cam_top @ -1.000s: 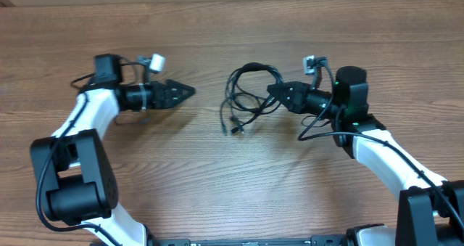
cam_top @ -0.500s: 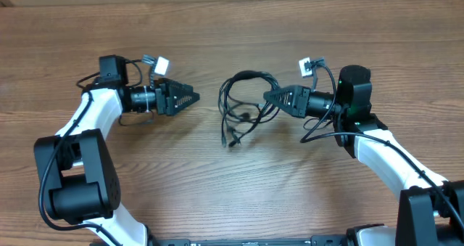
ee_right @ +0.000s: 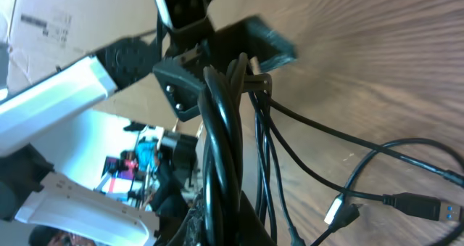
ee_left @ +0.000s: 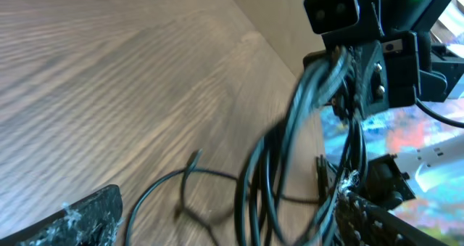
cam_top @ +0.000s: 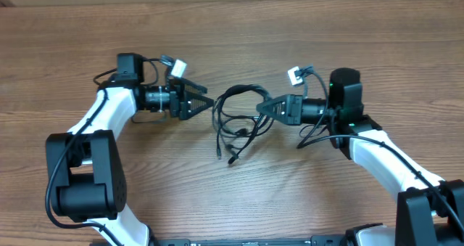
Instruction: Untangle cables
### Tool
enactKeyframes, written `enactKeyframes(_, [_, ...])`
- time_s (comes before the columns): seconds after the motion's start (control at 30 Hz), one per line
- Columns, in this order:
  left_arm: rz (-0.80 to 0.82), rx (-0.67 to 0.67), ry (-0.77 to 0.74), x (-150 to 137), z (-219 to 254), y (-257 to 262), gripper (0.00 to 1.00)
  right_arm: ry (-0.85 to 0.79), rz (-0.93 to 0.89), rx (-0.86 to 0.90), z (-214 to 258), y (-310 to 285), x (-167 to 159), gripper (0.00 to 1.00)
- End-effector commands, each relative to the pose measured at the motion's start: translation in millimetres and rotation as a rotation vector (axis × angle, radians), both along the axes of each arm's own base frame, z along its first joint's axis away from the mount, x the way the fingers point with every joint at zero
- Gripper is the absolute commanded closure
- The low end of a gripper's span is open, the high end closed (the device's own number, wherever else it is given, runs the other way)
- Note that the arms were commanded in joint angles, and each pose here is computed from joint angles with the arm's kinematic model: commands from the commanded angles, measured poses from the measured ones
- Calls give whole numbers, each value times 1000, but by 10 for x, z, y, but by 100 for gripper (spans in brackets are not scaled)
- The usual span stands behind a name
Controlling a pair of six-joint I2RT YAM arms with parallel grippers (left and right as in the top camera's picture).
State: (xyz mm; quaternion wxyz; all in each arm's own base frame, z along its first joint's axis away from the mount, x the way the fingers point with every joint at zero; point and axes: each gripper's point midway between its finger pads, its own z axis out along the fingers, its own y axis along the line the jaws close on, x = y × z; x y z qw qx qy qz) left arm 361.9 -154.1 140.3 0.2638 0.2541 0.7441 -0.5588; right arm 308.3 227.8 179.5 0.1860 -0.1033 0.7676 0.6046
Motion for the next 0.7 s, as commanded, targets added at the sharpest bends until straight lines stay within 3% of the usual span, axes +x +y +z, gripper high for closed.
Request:
enactKeyframes(0.0, [-39, -17, -41, -46, 49, -101, 6, -36, 75, 19, 100, 149, -146, 96])
enactKeyframes(0.2, [-60, -3, -46, -74, 26, -185, 6, -43, 107, 18, 104, 260, -225, 96])
enactKeyframes(0.43, [-63, -4, -46, -80, 28, -195, 19, -48, 96, 14, 101, 258, -205, 96])
enactKeyframes(0.67, [-66, -15, -31, -94, 43, -210, 18, -56, 51, -8, 70, 244, -123, 96])
